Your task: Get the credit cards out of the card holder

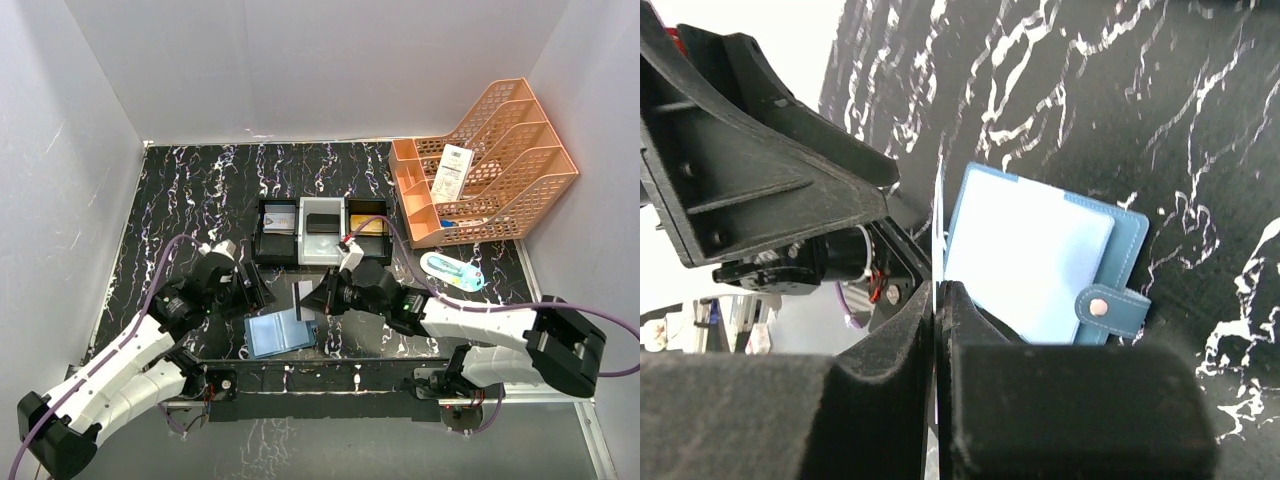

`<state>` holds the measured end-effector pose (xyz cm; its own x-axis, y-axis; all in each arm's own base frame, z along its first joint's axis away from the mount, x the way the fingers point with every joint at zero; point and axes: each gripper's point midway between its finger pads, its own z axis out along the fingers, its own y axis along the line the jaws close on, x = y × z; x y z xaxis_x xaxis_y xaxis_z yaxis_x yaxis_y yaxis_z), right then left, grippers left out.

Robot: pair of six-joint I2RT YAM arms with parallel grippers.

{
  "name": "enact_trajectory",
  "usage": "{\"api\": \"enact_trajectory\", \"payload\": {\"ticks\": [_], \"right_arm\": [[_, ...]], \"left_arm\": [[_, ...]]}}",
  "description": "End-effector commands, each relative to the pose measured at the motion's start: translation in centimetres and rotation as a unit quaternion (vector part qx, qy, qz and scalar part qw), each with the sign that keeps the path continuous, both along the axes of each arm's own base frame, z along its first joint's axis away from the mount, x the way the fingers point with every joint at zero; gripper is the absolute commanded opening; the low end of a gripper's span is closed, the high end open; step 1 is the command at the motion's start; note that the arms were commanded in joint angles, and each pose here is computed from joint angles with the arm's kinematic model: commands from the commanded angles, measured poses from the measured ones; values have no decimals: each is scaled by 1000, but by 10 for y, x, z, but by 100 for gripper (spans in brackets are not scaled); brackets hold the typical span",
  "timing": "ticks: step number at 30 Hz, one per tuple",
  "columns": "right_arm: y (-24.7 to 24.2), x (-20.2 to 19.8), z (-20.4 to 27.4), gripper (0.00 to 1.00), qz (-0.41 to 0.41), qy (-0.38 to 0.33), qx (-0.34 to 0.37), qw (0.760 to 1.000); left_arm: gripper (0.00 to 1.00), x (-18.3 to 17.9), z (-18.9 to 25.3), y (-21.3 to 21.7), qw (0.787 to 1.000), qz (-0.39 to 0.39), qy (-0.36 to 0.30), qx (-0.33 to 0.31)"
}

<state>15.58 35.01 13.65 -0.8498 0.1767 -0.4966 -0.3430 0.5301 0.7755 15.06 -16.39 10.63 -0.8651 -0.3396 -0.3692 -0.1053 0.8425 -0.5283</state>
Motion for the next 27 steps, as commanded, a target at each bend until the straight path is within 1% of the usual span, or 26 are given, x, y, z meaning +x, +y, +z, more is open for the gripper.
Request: {"api": "enact_trajectory", "payload": {"ticks": [1, 2, 3, 4, 12, 14, 17, 20, 22, 25, 27], "right_arm": [[-13, 21, 35, 0, -36, -100, 9, 994], [-16, 25, 41, 0, -41, -119, 6, 992], [-19, 28, 47, 0, -46, -135, 3, 990], [-23, 30, 53, 0, -50, -151, -2, 987], [-38, 47, 84, 0, -68, -251, -30, 965], [-40, 51, 91, 0, -70, -276, -39, 958], [-46, 60, 95, 0, -80, -313, -62, 944], [-47, 70, 98, 0, -70, -368, -104, 921], [-45, 76, 101, 0, -58, -398, -132, 906], [-36, 85, 104, 0, -32, -437, -167, 883], [-30, 91, 107, 0, -15, -463, -187, 866]], "left_arm": [[79, 6, 20, 14, 998, -20, -35, 51], [85, 9, 25, 17, 997, -19, -43, 62], [94, 13, 28, 21, 996, -18, -50, 76], [98, 17, 33, 25, 994, -15, -60, 88], [99, 56, 62, 42, 977, 0, -129, 168], [99, 67, 69, 53, 972, 19, -143, 185], [99, 85, 74, 76, 968, 51, -155, 189], [99, 100, 68, 110, 968, 105, -140, 178], [99, 101, 60, 127, 964, 132, -130, 191], [99, 95, 57, 142, 955, 156, -128, 218], [99, 92, 64, 145, 951, 167, -146, 215]]}}
